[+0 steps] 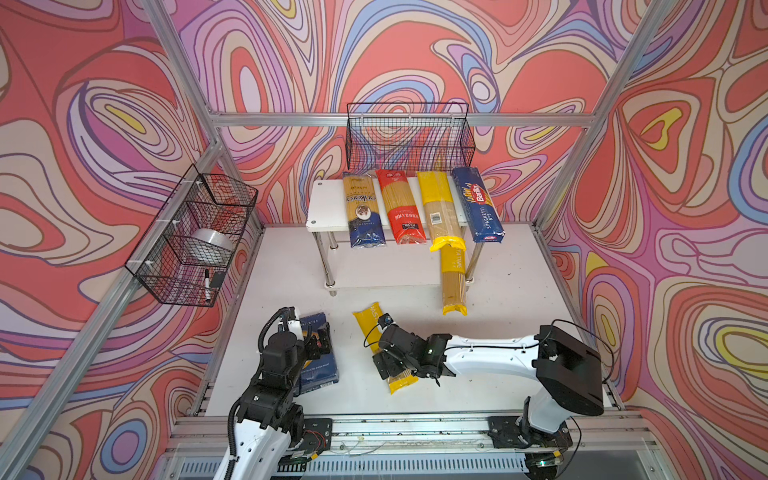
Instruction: Place and organize the pasta boxes and bags onto the shelf
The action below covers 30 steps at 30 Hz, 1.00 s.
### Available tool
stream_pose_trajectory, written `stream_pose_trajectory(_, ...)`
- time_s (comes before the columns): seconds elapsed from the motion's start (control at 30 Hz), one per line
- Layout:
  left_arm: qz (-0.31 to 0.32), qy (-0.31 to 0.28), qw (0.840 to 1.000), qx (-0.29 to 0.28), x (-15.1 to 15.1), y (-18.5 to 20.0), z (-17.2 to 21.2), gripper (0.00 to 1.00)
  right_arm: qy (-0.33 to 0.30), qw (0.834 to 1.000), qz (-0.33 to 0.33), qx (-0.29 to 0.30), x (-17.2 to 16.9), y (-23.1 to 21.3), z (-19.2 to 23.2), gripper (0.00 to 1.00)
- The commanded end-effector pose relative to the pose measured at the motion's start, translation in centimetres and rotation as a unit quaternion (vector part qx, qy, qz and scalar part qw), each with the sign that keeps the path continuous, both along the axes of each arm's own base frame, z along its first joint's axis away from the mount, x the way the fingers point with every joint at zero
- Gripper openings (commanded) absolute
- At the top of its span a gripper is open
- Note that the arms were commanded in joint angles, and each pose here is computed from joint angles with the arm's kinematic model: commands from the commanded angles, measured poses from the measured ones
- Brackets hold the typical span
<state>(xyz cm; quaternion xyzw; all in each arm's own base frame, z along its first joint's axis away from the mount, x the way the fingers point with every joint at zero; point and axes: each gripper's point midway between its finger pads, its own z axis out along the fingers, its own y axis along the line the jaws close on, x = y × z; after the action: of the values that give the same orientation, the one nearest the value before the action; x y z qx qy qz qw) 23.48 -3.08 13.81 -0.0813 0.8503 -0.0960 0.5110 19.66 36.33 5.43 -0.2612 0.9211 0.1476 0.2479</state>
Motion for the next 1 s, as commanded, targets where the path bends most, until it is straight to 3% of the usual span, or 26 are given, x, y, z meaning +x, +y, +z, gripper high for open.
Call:
stream_pose_trajectory(0.0,-0.002,-0.011,1.0,0.001,0.3,0.0,0.6,1.0,0.001,1.0,0.006,-0.015,0.4,0.1,-0.7,0.98)
stream_pose_trajectory(0.43,-0.003,-0.011,1.0,0.001,0.4,-0.1,0.6,1.0,0.034,0.998,-0.003,-0.058,0.7,-0.5,-4.8,0.98)
stream_pose_trajectory(0.63,-0.004,-0.01,1.0,0.001,0.4,-0.1,0.6,1.0,0.043,0.996,-0.006,-0.079,0.6,-1.1,-5.8,0.91)
stream_pose_trajectory(0.8,-0.003,-0.009,1.0,0.002,0.4,-0.1,0.5,1.0,0.034,0.994,-0.022,-0.101,0.9,-1.9,-5.9,0.75)
stream_pose_trajectory(0.97,-0.002,-0.009,1.0,0.002,0.4,0.0,0.6,1.0,0.032,0.996,-0.023,-0.085,1.0,-1.5,-5.4,0.51)
